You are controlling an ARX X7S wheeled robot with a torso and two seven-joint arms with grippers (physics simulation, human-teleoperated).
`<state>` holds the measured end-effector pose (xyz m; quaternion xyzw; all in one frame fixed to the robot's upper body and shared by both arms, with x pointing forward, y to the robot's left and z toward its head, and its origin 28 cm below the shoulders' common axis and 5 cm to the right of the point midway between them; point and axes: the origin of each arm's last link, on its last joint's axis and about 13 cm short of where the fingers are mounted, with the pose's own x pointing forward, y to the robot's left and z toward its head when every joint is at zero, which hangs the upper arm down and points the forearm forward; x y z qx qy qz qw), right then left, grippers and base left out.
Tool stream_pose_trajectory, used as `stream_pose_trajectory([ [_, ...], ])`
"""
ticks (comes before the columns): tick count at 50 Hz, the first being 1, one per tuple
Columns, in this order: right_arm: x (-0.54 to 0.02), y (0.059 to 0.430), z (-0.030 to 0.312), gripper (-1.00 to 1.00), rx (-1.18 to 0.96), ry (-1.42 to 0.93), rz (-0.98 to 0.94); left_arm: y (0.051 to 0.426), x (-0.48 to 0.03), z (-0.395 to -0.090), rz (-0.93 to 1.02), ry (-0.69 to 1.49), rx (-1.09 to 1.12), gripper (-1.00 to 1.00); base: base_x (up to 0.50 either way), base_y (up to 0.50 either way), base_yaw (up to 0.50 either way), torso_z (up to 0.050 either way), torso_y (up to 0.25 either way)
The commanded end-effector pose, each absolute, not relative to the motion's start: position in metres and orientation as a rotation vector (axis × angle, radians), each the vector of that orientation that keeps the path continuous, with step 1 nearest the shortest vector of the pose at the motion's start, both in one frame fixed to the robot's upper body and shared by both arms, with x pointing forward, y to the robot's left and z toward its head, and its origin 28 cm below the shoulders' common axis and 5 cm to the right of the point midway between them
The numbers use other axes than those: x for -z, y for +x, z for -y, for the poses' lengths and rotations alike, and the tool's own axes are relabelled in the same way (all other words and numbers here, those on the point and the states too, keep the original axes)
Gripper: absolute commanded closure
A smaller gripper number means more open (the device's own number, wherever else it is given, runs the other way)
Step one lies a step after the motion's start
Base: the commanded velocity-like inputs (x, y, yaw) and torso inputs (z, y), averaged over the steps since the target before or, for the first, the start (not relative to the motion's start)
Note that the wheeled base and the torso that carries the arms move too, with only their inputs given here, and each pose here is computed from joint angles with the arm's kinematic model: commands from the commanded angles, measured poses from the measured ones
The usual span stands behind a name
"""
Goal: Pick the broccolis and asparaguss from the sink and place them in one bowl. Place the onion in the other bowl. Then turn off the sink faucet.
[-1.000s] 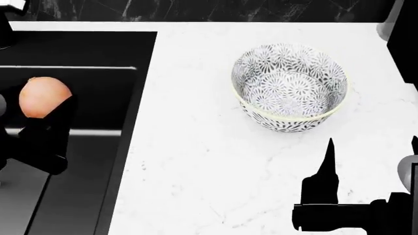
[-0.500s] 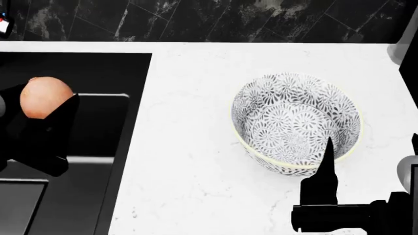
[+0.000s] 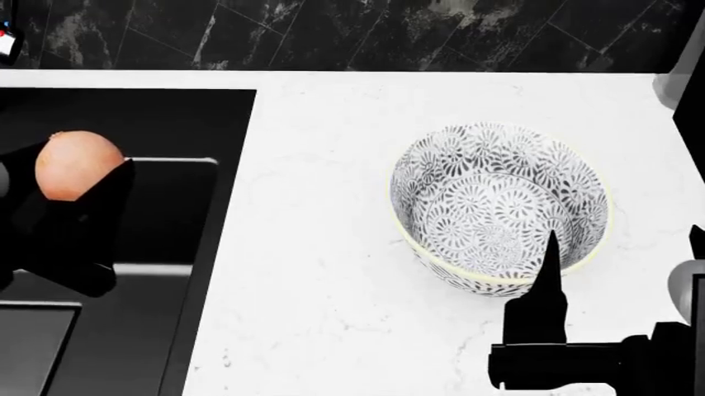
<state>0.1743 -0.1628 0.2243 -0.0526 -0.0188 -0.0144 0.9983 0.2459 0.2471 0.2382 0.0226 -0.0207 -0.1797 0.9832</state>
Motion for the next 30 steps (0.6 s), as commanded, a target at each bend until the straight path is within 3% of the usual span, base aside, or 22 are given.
stream_pose_trajectory([
  [1, -0.2242, 0.1762, 0.1623, -1.00, 0.025, -0.102, 0.042, 0.2477, -0.2411, -0.2446, 0.056, 0.017, 0.371, 1.00, 0.00, 0.00, 0.00, 0.000, 0.000],
  [6, -0.2216, 0.1766, 0.1620, -1.00, 0.025, -0.098, 0.038, 0.2479, -0.2397, -0.2442, 0.054, 0.016, 0.374, 1.00, 0.00, 0.00, 0.00, 0.002, 0.000],
  [23, -0.2193, 0.1801, 0.1599, -1.00, 0.005, -0.098, 0.036, 0.2491, -0.2443, -0.2472, 0.068, 0.015, 0.365, 1.00, 0.00, -0.33, 0.00, 0.000, 0.001],
  [30, -0.2195, 0.1812, 0.1591, -1.00, 0.001, -0.105, 0.036, 0.2514, -0.2484, -0.2482, 0.075, 0.011, 0.367, 1.00, 0.00, -0.02, 0.00, 0.000, 0.000],
])
